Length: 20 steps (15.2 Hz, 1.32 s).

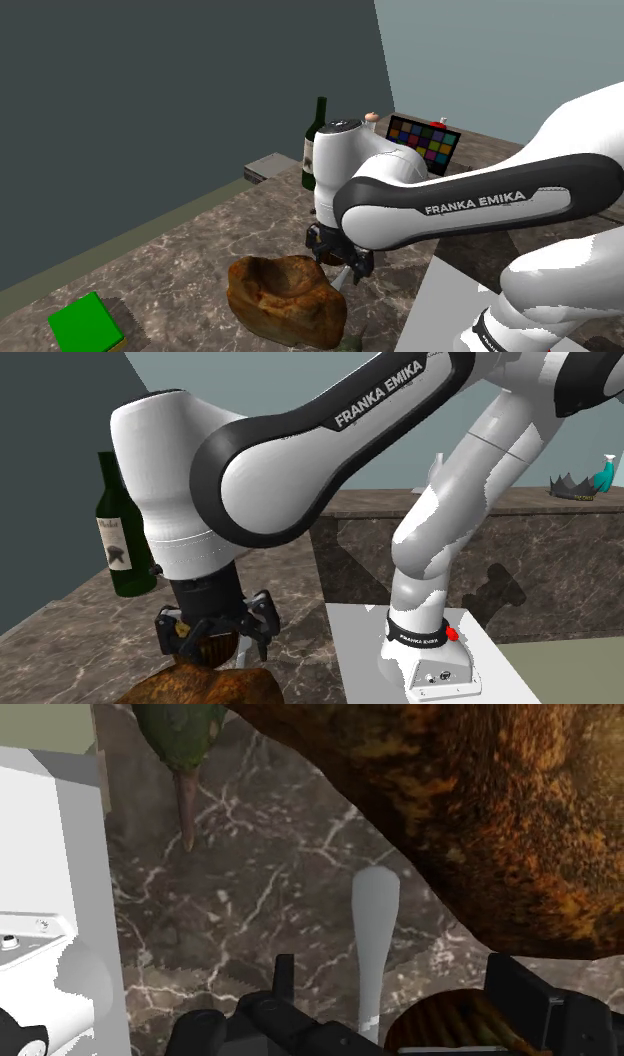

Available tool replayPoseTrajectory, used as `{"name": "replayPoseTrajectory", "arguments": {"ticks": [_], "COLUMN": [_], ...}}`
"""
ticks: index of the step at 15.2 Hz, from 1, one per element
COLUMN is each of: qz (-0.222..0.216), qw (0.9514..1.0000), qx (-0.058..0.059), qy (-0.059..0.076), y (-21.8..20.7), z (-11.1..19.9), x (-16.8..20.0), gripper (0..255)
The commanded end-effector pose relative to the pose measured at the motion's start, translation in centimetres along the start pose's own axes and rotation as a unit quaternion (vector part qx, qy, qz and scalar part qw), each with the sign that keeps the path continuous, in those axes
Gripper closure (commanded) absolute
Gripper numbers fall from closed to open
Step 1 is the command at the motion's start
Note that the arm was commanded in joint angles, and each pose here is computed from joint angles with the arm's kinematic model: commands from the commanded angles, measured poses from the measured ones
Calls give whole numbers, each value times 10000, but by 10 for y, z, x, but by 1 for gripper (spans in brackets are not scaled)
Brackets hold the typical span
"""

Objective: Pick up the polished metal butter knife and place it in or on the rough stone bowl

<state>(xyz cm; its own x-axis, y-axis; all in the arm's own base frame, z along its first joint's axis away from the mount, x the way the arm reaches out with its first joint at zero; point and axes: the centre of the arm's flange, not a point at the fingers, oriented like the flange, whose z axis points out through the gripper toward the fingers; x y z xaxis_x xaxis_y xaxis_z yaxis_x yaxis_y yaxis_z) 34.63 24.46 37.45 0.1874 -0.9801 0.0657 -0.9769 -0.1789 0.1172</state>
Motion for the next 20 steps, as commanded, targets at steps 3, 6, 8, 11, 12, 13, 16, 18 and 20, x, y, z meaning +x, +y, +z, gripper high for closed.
{"name": "replayPoseTrajectory", "arguments": {"ticks": [3,6,8,11,12,13,16,18,20], "qz": [93,93,93,93,93,93,93,94,94], "qw": [10000,10000,10000,10000,10000,10000,10000,10000,10000], "qx": [4,4,4,4,4,4,4,4,5], "qy": [-6,-6,-6,-6,-6,-6,-6,-6,-7], "y": [-2,-2,-2,-2,-2,-2,-1,-1,-1], "z": [20,39,39,39,39,39,39,39,39], "x": [-2,-3,-3,-3,-3,-3,-2,-1,-1], "gripper": [0,0,0,0,0,0,255,255,255]}}
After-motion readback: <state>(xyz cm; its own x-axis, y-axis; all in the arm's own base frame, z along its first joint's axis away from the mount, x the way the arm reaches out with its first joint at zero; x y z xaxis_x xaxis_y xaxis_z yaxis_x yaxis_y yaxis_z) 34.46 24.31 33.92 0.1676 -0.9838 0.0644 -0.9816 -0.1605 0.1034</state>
